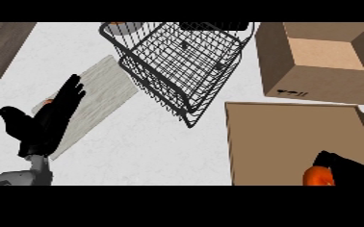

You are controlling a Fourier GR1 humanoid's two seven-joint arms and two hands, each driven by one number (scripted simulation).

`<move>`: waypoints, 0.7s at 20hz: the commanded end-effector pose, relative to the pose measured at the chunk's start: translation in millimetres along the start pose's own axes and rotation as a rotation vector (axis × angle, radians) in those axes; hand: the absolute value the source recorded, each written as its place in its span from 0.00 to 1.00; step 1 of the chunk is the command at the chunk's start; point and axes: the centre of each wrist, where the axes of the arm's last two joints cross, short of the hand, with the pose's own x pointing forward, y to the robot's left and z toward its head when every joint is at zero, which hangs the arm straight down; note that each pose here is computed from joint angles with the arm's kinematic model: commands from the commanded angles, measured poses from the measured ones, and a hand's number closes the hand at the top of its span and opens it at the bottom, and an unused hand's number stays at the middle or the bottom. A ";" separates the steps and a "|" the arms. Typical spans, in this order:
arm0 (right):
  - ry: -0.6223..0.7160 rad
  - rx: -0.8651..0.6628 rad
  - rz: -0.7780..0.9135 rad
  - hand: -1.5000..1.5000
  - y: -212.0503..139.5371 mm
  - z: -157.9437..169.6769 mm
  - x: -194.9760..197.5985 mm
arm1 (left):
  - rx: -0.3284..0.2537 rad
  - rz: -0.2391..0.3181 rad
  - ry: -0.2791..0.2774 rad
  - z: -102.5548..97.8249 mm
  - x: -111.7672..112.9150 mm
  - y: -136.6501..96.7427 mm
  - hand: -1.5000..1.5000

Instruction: Pick the squash from the tray and place it in the tiered basket

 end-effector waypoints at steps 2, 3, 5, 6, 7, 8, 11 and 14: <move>0.028 -0.050 0.018 1.00 19.0 7.5 19.2 | 0.005 0.017 0.008 -3.6 -0.1 -2.0 0.50; 0.049 -0.055 0.025 1.00 8.4 11.1 2.4 | 0.005 0.007 -0.001 7.0 9.3 21.8 0.50; 0.069 -0.062 -0.012 1.00 21.1 11.2 21.3 | -0.006 0.001 0.009 -10.4 16.8 8.7 0.50; 0.064 -0.132 -0.009 1.00 -12.9 11.8 23.0 | -0.017 0.010 0.009 -3.4 13.8 2.3 0.50; 0.045 -0.191 -0.022 1.00 2.5 35.7 15.6 | 0.004 0.002 0.006 -7.1 -8.1 -11.2 0.50; 0.042 -0.263 -0.054 1.00 -7.8 15.4 19.3 | -0.003 0.018 -0.001 0.0 7.2 -13.1 0.50; -0.012 -0.447 -0.179 1.00 -28.4 17.9 30.8 | 0.002 0.008 0.007 4.8 -1.4 4.8 0.50; -0.134 -0.565 -0.425 1.00 -56.3 38.3 50.0 | 0.001 0.019 0.016 5.0 -7.9 10.1 0.50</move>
